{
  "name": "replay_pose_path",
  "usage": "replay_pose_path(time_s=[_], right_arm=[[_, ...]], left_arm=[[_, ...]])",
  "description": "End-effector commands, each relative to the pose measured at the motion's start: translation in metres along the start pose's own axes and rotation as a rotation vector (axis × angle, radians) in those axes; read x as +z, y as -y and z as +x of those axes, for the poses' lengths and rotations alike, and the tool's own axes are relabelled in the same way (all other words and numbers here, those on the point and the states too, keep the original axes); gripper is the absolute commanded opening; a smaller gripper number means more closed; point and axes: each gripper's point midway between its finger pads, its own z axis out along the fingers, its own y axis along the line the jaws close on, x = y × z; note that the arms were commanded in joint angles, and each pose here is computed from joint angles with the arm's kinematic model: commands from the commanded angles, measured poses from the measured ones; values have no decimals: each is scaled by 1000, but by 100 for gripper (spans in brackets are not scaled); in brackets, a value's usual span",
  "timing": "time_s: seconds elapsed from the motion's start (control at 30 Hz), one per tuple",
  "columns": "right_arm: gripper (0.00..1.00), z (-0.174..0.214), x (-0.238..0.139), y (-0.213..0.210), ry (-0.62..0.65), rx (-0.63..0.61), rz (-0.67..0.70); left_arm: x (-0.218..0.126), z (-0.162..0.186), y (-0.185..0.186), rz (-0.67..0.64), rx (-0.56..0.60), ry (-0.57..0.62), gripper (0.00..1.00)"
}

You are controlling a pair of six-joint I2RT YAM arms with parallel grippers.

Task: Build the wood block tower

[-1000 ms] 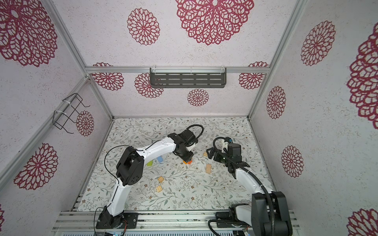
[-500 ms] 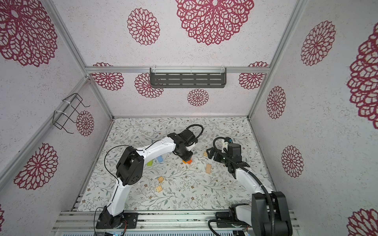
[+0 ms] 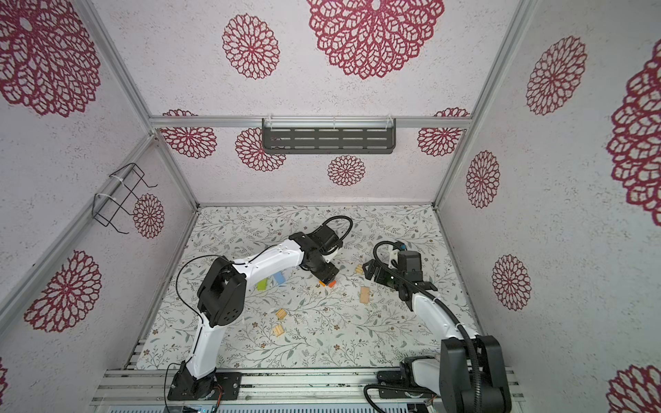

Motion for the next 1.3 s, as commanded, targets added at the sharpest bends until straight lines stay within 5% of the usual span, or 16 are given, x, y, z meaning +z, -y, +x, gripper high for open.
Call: replay_pose_path(time_s=[0.0,0.33,0.63,1.27], right_arm=[[93,-14,-10,2,26,-17,60],[77,-20,-12,-14,-38,-88,203],[70,-13,19,-23,-115,-131,322],[62,3,93,-15,-190,-31,455]], left_arm=[[-54,-24,-18,-58,-33,171,96],[-117,17,-83,-315,-382,359,97],[-105,106,-103,-389,-631,355,97],[-123,177,-127,-490,-764,482,97]])
